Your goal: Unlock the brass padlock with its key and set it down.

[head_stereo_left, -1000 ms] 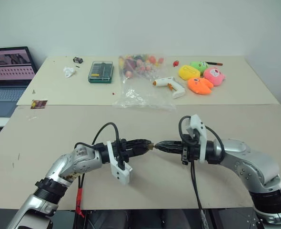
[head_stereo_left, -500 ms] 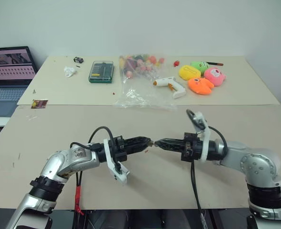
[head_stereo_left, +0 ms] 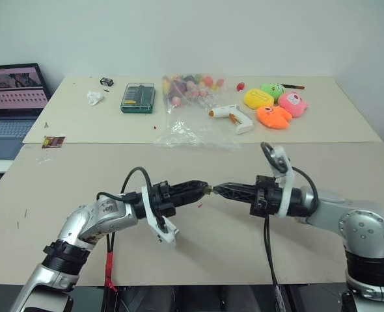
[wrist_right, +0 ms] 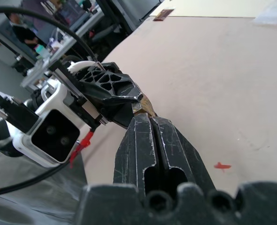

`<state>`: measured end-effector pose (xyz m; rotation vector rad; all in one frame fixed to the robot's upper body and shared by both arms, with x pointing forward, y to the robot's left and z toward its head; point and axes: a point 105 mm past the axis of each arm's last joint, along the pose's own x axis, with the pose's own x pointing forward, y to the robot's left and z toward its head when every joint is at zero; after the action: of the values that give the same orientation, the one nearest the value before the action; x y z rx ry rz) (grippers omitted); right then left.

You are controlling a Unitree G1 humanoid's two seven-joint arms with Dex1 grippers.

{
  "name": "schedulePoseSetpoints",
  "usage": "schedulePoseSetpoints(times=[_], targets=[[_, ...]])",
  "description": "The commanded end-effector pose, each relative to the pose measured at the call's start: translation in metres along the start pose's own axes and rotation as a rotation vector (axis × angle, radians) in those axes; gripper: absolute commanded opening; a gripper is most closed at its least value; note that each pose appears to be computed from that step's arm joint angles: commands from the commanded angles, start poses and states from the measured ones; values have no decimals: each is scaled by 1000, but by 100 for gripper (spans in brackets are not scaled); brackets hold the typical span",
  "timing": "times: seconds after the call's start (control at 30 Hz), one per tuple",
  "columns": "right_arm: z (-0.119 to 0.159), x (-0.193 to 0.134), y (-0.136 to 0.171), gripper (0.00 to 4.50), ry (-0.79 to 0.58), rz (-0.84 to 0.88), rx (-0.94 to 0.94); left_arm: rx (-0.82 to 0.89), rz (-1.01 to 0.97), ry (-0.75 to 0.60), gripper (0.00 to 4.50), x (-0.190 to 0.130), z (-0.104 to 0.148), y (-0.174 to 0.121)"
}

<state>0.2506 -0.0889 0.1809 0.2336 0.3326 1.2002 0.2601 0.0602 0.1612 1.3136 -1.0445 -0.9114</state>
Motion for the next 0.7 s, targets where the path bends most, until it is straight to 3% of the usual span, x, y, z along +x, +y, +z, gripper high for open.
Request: schedulePoseSetpoints(times=[0.03,0.17,0.7], targets=[[-3,9,29,121,48,158,-124,-229,-10,52,82,5,-10,-6],[-3,7,24,247,67,129,-189,-280,-37,69,82,3,-15,-10],[-16,16,-10,247,56,-2,-173,-280,-38,56,82,2,-9,-16]])
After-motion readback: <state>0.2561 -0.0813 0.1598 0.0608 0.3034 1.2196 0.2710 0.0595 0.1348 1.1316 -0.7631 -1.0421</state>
